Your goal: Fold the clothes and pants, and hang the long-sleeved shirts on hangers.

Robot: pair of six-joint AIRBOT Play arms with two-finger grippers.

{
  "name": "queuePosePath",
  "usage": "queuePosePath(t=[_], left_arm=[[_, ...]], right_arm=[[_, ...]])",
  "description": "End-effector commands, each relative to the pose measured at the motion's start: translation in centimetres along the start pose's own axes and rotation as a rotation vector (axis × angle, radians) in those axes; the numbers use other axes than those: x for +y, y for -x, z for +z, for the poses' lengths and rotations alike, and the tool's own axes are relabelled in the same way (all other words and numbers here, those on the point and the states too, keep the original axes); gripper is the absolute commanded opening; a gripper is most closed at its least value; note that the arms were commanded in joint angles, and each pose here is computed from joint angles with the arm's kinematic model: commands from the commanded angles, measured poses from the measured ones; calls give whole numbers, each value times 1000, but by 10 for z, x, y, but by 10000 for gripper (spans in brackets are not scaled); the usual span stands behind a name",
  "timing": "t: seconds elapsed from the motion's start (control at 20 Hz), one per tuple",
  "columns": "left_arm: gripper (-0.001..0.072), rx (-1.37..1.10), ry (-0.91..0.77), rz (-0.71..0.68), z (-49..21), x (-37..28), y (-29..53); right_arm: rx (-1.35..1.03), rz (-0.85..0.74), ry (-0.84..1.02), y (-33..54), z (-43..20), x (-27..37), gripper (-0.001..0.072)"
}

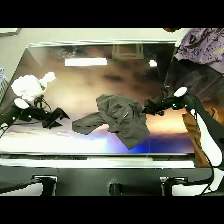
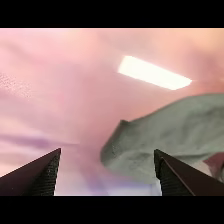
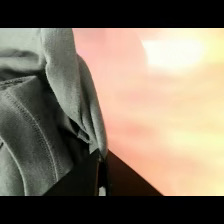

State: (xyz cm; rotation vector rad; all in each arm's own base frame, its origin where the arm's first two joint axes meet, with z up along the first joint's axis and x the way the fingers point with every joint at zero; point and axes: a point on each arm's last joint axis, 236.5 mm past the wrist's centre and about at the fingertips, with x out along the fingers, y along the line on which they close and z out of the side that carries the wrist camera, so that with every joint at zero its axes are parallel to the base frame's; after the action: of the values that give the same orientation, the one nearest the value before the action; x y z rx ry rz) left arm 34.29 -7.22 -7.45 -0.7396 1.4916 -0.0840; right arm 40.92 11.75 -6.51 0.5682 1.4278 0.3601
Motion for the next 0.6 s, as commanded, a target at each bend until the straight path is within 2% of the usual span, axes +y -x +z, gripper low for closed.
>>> queuePosePath(t=[0.0,0.25,0.3,0.35,0.4,0.55], left_arm=[[652,9,-11,-71,-14,-1,-26],[634,25,-39,-131,-19,-27,-55],[531,39,-31,-137,-22,-31,-63],[334,53,-23,-143,-25,-34,-69],[6,63,-32,-150,-28,-36,-72],[17,17,-63,-190,-13,-55,-58]], right_arm=[[10,0,-29,3,-4,3,30],[23,9,-59,3,-7,5,30],[29,10,-59,3,-8,5,30],[34,15,-67,4,-9,6,30],[31,28,-80,5,-9,10,30],[-62,39,-34,26,11,25,29]])
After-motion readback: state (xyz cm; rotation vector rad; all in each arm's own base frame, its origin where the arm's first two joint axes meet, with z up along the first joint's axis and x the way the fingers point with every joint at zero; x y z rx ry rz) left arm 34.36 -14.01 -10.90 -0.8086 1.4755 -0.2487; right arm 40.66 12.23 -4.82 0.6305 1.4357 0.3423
